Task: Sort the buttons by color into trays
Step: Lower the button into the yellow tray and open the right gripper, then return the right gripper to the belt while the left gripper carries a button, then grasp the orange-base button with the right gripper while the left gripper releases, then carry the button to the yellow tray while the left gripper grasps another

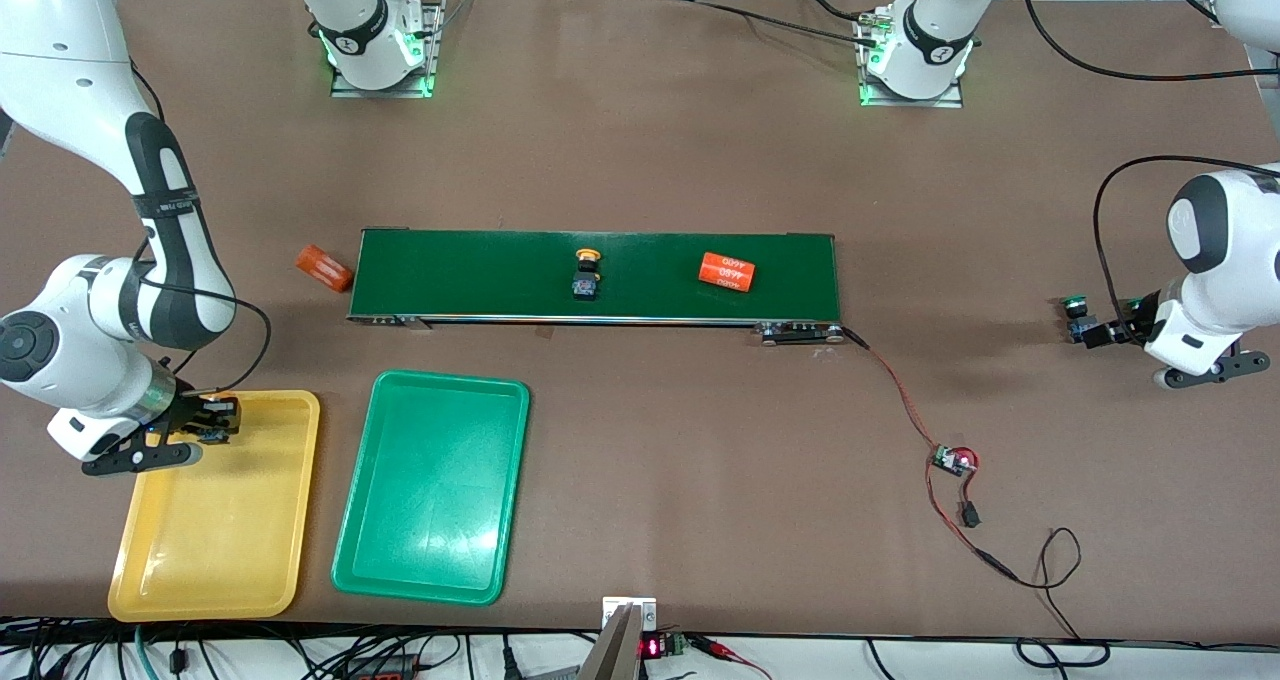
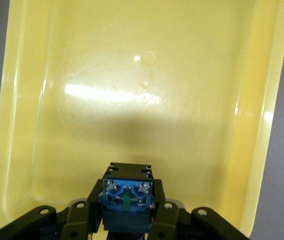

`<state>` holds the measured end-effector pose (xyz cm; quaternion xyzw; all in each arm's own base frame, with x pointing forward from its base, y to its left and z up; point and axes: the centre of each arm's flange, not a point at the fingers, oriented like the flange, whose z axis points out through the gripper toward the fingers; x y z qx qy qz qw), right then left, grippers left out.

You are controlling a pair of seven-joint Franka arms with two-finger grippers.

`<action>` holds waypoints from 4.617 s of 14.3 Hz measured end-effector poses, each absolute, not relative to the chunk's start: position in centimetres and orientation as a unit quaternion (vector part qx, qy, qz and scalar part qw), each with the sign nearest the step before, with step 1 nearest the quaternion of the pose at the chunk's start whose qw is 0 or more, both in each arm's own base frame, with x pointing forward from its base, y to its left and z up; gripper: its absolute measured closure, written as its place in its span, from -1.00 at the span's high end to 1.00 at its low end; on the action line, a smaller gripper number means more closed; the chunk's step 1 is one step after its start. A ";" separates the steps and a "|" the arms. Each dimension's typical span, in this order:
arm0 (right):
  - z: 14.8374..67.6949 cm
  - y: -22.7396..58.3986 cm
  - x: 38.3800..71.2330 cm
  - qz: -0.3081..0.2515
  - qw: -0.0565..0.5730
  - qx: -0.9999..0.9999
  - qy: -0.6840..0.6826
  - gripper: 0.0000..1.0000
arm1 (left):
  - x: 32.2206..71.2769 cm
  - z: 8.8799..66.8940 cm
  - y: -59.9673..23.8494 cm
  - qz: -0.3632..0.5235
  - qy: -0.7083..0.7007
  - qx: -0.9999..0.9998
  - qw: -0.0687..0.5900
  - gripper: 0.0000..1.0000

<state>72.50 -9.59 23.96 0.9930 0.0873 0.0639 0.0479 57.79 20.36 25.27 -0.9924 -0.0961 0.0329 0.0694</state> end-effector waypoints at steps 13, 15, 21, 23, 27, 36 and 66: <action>19.6 -10.6 73.5 0.107 0.060 0.987 0.100 0.37 | 55.9 18.9 22.5 0.028 -0.071 -0.997 0.031 0.67; 20.6 -10.4 73.8 0.113 0.061 0.986 0.102 0.76 | 55.8 18.9 22.5 0.029 -0.072 -0.997 0.029 0.67; 28.8 -7.0 72.2 0.039 0.047 0.996 0.065 1.00 | 55.0 18.2 22.3 0.048 -0.096 -0.994 0.006 0.70; 31.9 -5.4 70.5 0.014 0.044 0.998 0.044 1.00 | 55.0 18.1 22.3 0.051 -0.099 -0.994 0.003 0.70; 36.5 -0.3 66.5 -0.005 0.013 1.000 -0.012 1.00 | 54.7 17.8 22.3 0.055 -0.099 -0.994 0.002 0.47; 39.0 17.0 55.7 -0.030 -0.021 0.998 -0.043 1.00 | 58.6 25.5 16.3 0.071 -0.088 -0.994 0.003 -0.19; 25.6 24.9 48.8 0.003 0.010 1.000 0.028 0.70 | 53.7 28.2 -27.2 0.086 -0.008 -0.996 -0.023 0.81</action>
